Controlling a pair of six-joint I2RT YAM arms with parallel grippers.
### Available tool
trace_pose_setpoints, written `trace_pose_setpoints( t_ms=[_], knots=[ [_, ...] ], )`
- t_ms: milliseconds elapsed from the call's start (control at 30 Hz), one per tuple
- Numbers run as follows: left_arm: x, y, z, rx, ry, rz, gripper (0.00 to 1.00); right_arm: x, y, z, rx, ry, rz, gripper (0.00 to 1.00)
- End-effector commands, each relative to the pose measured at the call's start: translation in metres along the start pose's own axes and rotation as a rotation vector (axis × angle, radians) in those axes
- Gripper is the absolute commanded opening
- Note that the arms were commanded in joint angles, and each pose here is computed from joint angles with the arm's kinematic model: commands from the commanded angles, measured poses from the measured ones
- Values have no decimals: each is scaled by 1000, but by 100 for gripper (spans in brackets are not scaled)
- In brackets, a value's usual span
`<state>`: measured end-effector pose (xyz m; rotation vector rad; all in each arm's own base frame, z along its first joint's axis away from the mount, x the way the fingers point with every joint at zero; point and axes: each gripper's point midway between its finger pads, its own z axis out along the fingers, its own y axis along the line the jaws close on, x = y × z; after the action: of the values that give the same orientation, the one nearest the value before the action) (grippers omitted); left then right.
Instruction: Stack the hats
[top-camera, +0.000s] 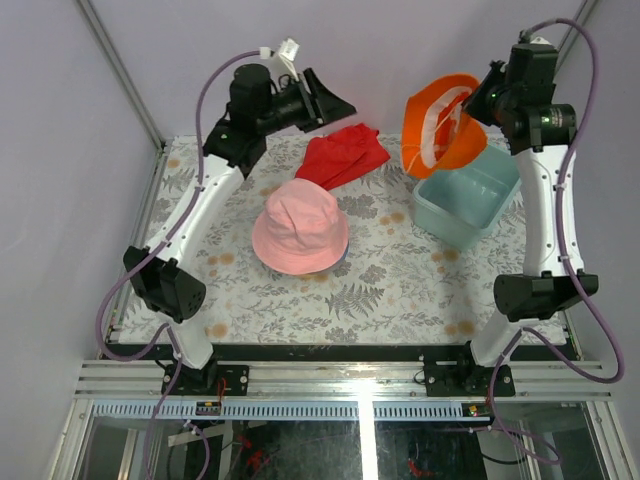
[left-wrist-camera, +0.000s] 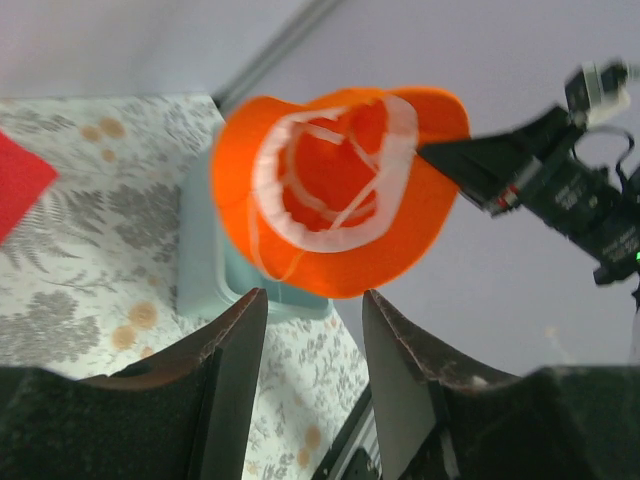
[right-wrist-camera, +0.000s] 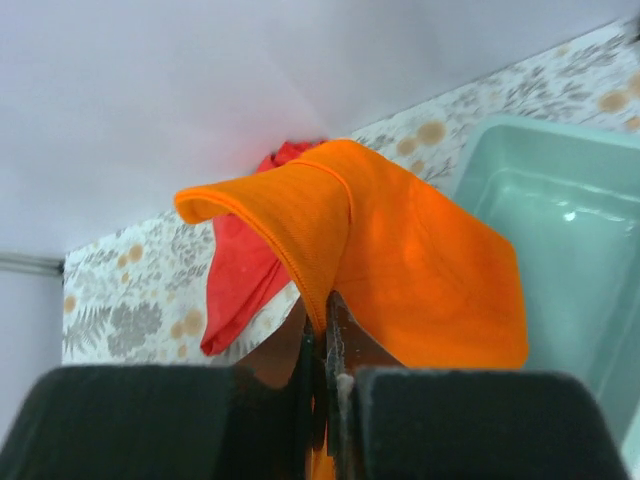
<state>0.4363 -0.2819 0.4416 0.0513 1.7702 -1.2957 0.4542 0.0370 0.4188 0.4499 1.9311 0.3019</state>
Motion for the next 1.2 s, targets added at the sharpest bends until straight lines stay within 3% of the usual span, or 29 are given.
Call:
trace_pose_setpoints(
  t_ms=[0, 167, 300, 433, 567, 767, 1167],
  knots=[
    [12, -35, 10, 51, 40, 87, 43, 20, 35, 2, -136, 83, 17, 0],
    [25, -53, 16, 90, 73, 99, 46, 29, 75, -9, -307, 137, 7, 0],
    [17, -27, 7, -13, 102, 131, 47, 44, 110, -17, -389, 161, -45, 0],
    [-39, 16, -48, -104, -46, 28, 47, 64, 150, -28, -437, 149, -149, 0],
    [-53, 95, -120, -249, -208, -122, 48, 85, 176, -28, -450, 145, -238, 0],
    [-2, 149, -168, -386, -228, -215, 49, 110, 201, -16, -417, 104, -413, 0],
    [56, 164, -202, -444, -170, -280, 48, 123, 222, -6, -358, 14, -562, 0]
  ],
)
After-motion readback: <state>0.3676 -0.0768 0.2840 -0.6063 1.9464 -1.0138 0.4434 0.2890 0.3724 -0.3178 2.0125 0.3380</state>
